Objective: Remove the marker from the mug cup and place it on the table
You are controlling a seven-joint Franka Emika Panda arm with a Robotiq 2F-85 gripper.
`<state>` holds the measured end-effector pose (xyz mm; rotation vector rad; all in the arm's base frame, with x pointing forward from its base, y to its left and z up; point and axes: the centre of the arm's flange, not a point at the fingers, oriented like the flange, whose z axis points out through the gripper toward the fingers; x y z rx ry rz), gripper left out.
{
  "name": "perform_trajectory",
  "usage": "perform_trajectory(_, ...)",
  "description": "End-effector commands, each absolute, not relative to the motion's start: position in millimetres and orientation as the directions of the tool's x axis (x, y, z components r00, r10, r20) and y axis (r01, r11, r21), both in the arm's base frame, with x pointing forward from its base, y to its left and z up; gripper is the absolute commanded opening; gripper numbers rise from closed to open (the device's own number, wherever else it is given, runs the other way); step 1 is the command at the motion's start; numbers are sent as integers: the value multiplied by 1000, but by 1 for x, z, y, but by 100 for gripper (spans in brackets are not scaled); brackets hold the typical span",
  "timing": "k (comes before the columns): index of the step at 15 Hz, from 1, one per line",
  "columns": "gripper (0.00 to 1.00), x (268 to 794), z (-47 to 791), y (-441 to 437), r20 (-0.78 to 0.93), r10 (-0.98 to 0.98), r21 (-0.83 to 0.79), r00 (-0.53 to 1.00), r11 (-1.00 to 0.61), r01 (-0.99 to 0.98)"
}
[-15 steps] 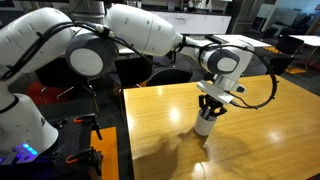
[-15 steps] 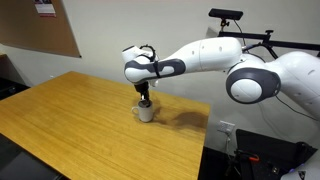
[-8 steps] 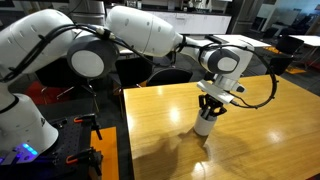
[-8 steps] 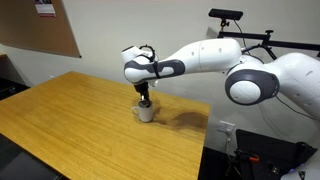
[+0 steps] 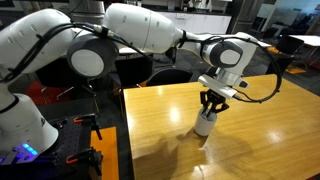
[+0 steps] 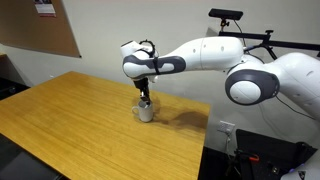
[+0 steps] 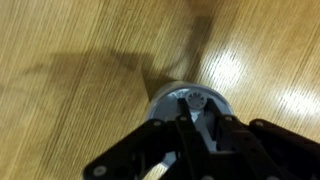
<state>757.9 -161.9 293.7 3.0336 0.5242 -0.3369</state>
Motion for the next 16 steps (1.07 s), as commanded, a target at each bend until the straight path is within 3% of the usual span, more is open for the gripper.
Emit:
perform_trajectory(1, 5, 757, 322, -163, -225, 304, 42, 926, -946, 321)
perform_trajectory(16, 5, 722, 418, -164, -58, 246, 134, 968, -958, 252)
